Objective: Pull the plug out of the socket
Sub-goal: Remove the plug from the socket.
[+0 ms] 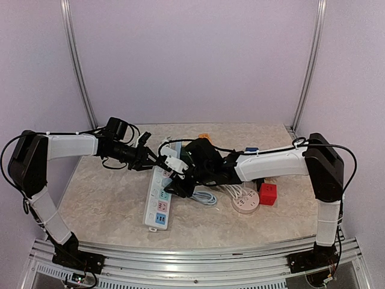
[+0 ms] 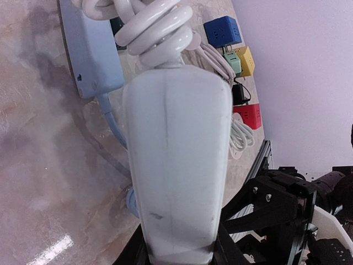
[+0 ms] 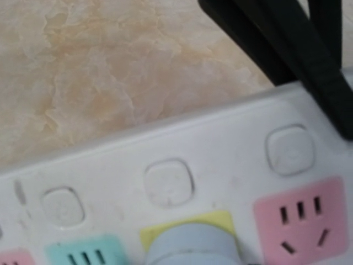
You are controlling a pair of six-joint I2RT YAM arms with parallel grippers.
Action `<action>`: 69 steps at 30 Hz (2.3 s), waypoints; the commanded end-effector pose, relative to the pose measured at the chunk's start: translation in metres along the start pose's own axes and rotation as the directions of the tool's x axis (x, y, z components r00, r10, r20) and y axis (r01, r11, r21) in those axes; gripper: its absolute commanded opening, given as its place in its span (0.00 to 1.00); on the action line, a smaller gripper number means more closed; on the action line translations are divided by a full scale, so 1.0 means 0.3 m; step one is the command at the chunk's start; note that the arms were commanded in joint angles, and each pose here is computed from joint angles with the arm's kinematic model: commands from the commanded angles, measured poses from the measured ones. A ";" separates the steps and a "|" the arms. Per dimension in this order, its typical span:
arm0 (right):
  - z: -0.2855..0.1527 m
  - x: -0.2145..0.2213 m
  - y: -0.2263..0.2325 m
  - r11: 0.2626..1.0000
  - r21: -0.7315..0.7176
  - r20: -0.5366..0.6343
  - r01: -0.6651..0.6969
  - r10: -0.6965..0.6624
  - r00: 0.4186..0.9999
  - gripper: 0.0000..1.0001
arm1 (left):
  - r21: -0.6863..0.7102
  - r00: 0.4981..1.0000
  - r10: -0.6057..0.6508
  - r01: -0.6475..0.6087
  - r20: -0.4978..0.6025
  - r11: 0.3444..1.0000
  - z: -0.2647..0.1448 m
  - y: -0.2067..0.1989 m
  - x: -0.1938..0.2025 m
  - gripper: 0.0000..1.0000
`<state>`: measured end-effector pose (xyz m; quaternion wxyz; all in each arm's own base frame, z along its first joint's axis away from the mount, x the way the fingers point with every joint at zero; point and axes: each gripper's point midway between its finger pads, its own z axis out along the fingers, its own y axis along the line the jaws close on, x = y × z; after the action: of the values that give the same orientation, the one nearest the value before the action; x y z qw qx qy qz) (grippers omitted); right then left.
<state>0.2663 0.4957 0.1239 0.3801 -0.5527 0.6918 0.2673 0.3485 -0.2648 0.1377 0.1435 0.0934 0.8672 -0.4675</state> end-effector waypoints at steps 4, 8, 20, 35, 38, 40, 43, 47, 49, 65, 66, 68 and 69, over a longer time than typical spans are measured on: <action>0.019 0.024 -0.018 1.000 0.013 -0.035 -0.005 0.005 0.999 0.46 | 0.115 0.996 0.089 -0.092 0.024 0.989 -0.032 -0.126 -0.025 0.00; 0.018 0.020 -0.031 0.999 0.034 -0.030 -0.003 0.004 1.000 0.47 | 0.116 0.996 0.090 -0.092 0.021 0.989 -0.029 -0.128 -0.022 0.00; 0.039 0.013 -0.033 0.996 0.081 -0.040 0.029 -0.026 0.999 0.48 | 0.114 0.996 0.085 -0.086 0.018 0.990 -0.024 -0.120 -0.021 0.00; 0.036 0.010 -0.032 0.995 0.093 -0.039 0.032 -0.028 0.999 0.09 | 0.116 0.996 0.087 -0.088 0.015 0.989 -0.023 -0.123 -0.018 0.00; 0.030 0.000 -0.034 0.995 0.096 -0.030 0.030 -0.028 0.999 0.00 | 0.116 0.996 0.086 -0.088 0.016 0.989 -0.024 -0.122 -0.019 0.00; 0.026 -0.007 -0.033 0.995 0.095 -0.020 0.030 -0.028 0.999 0.00 | 0.116 0.996 0.086 -0.087 0.015 0.989 -0.024 -0.121 -0.018 0.00; 0.015 -0.026 -0.029 0.996 0.087 0.001 0.028 -0.028 1.000 0.00 | 0.116 0.996 0.087 -0.088 0.013 0.989 -0.022 -0.124 -0.016 0.00; -0.004 -0.037 -0.032 0.998 0.066 0.020 0.010 -0.011 1.000 0.00 | 0.110 0.996 0.086 -0.086 0.011 0.990 -0.019 -0.118 -0.015 0.00; -0.015 -0.050 -0.039 0.999 0.048 0.046 -0.008 0.006 0.999 0.00 | 0.108 0.996 0.088 -0.089 0.010 0.990 -0.018 -0.118 -0.014 0.00; -0.040 -0.048 -0.057 0.997 -0.020 0.077 -0.070 0.071 0.994 0.00 | 0.100 0.996 0.086 -0.086 0.002 0.991 -0.007 -0.108 -0.011 0.00; -0.039 -0.045 -0.059 0.997 -0.017 0.075 -0.070 0.071 0.995 0.00 | 0.100 0.996 0.085 -0.085 0.001 0.991 -0.006 -0.108 -0.010 0.00; -0.042 -0.042 -0.062 0.998 -0.006 0.073 -0.067 0.068 0.995 0.00 | 0.092 0.997 0.080 -0.079 0.000 0.993 -0.005 -0.099 -0.012 0.00; -0.042 -0.040 -0.062 0.998 0.000 0.072 -0.066 0.066 0.995 0.00 | 0.088 0.997 0.079 -0.078 -0.001 0.993 -0.005 -0.098 -0.012 0.00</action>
<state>0.2794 0.4938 0.1217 0.3811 -0.5364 0.6960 0.2874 0.3495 -0.2656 0.1376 0.1446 0.0892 0.8683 -0.4660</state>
